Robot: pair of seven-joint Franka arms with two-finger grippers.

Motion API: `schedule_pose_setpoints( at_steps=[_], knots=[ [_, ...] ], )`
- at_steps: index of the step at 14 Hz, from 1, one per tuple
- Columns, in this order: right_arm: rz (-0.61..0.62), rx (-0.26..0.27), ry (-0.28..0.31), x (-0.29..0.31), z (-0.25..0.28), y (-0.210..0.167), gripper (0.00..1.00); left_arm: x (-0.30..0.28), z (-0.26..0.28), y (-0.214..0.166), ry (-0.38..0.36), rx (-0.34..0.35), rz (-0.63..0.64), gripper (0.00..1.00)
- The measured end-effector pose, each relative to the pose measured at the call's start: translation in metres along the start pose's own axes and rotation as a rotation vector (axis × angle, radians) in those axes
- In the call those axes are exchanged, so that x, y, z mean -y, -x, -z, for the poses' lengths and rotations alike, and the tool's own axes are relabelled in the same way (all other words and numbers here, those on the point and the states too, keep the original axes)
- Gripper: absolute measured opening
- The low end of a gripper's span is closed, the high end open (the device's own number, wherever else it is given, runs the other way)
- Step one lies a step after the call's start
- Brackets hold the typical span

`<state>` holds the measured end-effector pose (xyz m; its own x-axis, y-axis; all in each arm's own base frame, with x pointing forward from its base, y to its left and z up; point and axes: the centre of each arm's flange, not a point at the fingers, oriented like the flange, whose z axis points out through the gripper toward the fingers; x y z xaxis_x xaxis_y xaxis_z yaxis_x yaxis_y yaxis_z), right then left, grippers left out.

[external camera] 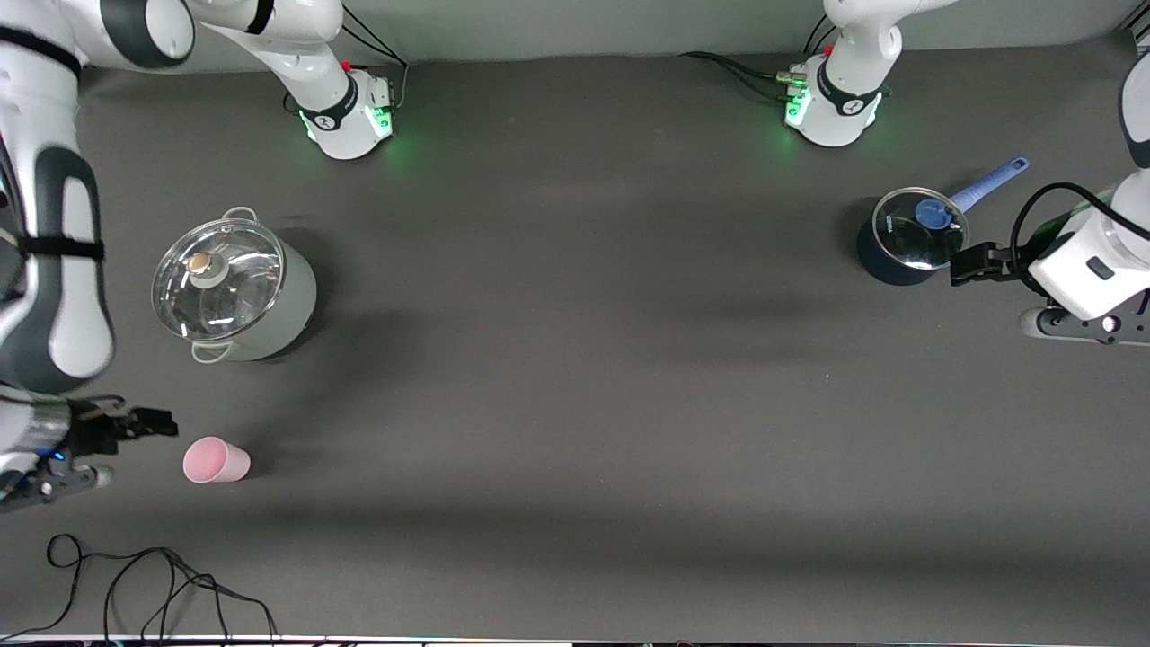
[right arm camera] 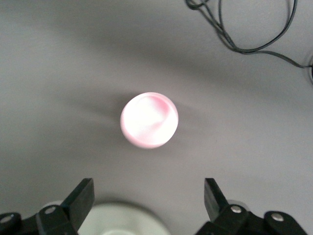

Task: Transfer pink cup from left to right arm
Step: 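Open the right gripper and lift it off the cup while the left gripper returns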

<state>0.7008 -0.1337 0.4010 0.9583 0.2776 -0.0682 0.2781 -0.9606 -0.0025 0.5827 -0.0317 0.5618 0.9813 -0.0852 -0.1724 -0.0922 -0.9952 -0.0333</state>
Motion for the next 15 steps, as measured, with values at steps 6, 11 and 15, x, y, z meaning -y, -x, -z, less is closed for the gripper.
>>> schedule_pose_setpoints(
  at_steps=[6,11,15],
  knots=[
    [-0.041,0.019,-0.005,0.061,0.103,0.036,1.0,-0.008,0.003,0.009,-0.031,-0.105,-0.004,1.0],
    [-0.18,-0.034,0.011,0.096,0.134,0.071,1.0,-0.007,-0.009,0.018,-0.035,-0.12,-0.007,1.0],
    [-0.337,-0.075,0.015,0.121,0.15,0.098,1.0,-0.007,-0.014,0.014,-0.033,-0.111,-0.009,1.0]
  ],
)
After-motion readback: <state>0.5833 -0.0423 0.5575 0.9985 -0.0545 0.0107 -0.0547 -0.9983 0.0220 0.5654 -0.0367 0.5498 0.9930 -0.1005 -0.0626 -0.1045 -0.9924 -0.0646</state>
